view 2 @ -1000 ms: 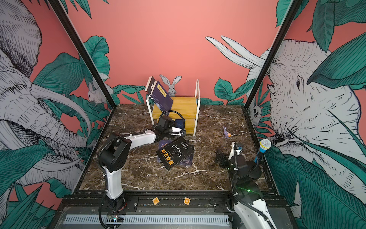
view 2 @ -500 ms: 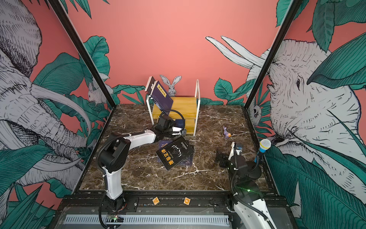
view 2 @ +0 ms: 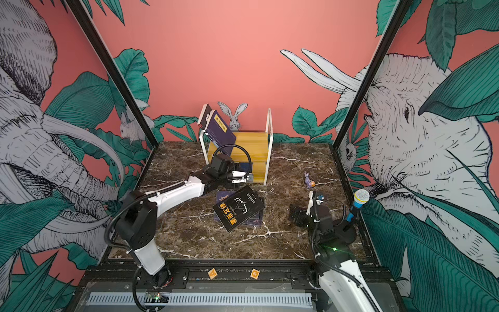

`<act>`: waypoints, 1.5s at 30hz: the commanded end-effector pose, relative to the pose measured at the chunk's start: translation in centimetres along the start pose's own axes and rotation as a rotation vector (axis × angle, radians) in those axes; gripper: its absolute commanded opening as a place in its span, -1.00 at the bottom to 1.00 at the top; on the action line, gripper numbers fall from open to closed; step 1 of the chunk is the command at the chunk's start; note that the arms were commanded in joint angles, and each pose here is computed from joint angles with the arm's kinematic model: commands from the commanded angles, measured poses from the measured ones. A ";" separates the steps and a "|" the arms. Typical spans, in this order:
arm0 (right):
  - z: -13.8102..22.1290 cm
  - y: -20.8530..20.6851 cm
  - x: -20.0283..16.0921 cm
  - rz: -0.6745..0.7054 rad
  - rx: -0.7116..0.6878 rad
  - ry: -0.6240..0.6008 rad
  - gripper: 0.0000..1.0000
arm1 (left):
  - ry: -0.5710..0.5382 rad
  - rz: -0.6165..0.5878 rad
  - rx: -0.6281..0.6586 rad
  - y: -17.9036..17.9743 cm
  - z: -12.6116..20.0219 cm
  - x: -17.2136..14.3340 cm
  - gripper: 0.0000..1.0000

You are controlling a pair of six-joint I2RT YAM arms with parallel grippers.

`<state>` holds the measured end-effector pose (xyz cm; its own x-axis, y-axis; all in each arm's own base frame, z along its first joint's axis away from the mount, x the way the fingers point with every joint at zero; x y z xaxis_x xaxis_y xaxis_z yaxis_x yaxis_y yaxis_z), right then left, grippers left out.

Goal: Stacking books/files
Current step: Move the book to the bookshelf, then rotate the book on the books.

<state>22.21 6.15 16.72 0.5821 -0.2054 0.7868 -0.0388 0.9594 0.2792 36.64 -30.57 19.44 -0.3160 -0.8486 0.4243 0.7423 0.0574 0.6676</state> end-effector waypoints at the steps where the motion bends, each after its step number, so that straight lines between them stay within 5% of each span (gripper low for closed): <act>1: -0.8 2.3 0.8 -0.129 0.100 0.058 0.76 | 0.033 0.134 -0.111 -2.6 4.7 0.8 0.59; 10: -5.4 7.3 0.7 -0.199 0.296 0.231 0.60 | 0.016 0.532 -0.129 -3.3 13.8 -1.7 0.93; 19: -9.9 10.0 0.7 -0.253 0.428 0.257 0.40 | 0.009 0.671 -0.131 -5.0 16.9 -6.5 0.99; 30: -15.0 11.5 -0.9 -0.346 0.518 0.335 0.23 | -0.067 1.005 -0.041 -4.6 19.0 -11.3 0.99; 45: -16.6 12.7 -2.6 -0.493 0.696 0.389 0.05 | -0.080 1.072 -0.026 -3.9 19.0 -12.3 0.99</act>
<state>33.69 21.67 7.30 0.8983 -0.3447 0.2726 -0.0671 0.5055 0.8602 26.49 -10.22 23.37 0.4612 -0.3486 0.8160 0.6664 0.7432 -0.0591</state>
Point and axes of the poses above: each gripper's point midway between its finger pads, its own z axis back along the fingers, its own y axis along the line the jaws close on, x = y × z, the point moved 2 cm from there along z, back along the fingers, and after that the axes turned 4 degrees about z, right-handed, at the moved point
